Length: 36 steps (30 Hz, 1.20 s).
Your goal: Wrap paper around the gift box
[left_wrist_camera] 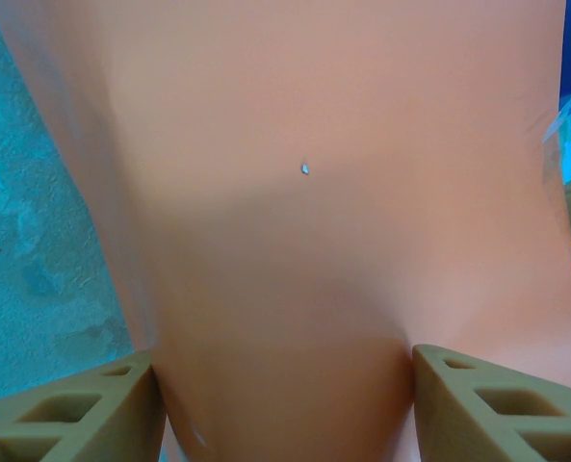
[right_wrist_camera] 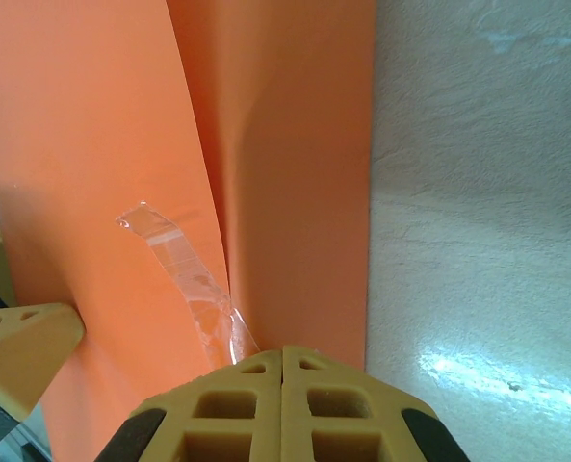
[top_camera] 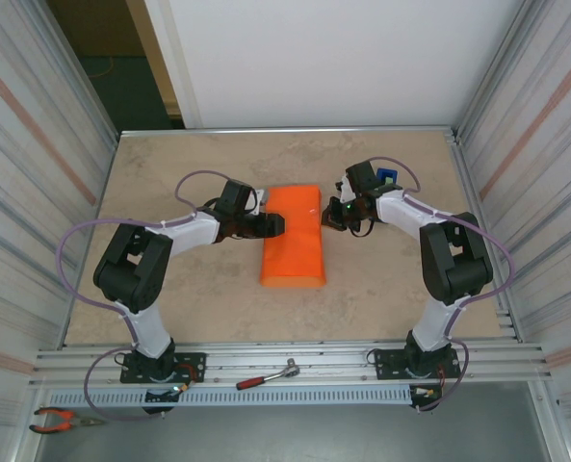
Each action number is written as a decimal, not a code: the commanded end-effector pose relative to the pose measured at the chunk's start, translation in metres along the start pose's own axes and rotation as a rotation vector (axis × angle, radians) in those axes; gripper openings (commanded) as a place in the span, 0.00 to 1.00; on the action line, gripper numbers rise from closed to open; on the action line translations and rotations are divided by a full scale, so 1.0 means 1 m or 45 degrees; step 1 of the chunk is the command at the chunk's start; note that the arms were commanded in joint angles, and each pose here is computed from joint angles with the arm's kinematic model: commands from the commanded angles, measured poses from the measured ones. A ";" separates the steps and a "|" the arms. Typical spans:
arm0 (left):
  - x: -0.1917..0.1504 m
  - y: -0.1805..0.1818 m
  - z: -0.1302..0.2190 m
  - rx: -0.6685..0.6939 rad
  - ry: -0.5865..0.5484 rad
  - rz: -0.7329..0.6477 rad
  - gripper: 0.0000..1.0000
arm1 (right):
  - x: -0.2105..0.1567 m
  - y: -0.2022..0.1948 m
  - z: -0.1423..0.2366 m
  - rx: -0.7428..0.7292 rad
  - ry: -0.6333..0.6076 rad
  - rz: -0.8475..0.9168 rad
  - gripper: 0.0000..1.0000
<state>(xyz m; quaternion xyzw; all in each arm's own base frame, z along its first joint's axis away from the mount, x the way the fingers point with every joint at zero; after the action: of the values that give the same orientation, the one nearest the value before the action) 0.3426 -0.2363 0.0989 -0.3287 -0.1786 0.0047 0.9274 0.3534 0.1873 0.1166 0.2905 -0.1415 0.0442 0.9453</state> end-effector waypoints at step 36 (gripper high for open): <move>-0.051 0.057 -0.021 0.329 0.214 0.095 0.62 | 0.045 0.025 0.015 0.152 -0.116 -0.033 0.00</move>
<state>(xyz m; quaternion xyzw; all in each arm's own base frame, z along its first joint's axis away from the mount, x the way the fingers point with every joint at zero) 0.3428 -0.2364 0.0990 -0.3289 -0.1777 0.0064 0.9275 0.3826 0.1871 0.1614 0.3424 -0.1944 0.0281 0.9188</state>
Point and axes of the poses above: each hand's point on the last joint's axis, 136 mm out from that joint toward the fingers, its own z axis back along the fingers, its own y axis along the line the jaws close on, x = y × z, the point moved 5 cm from there along z, back along the fingers, and after that the axes turned 11 degrees about z, right-handed, at the moved point
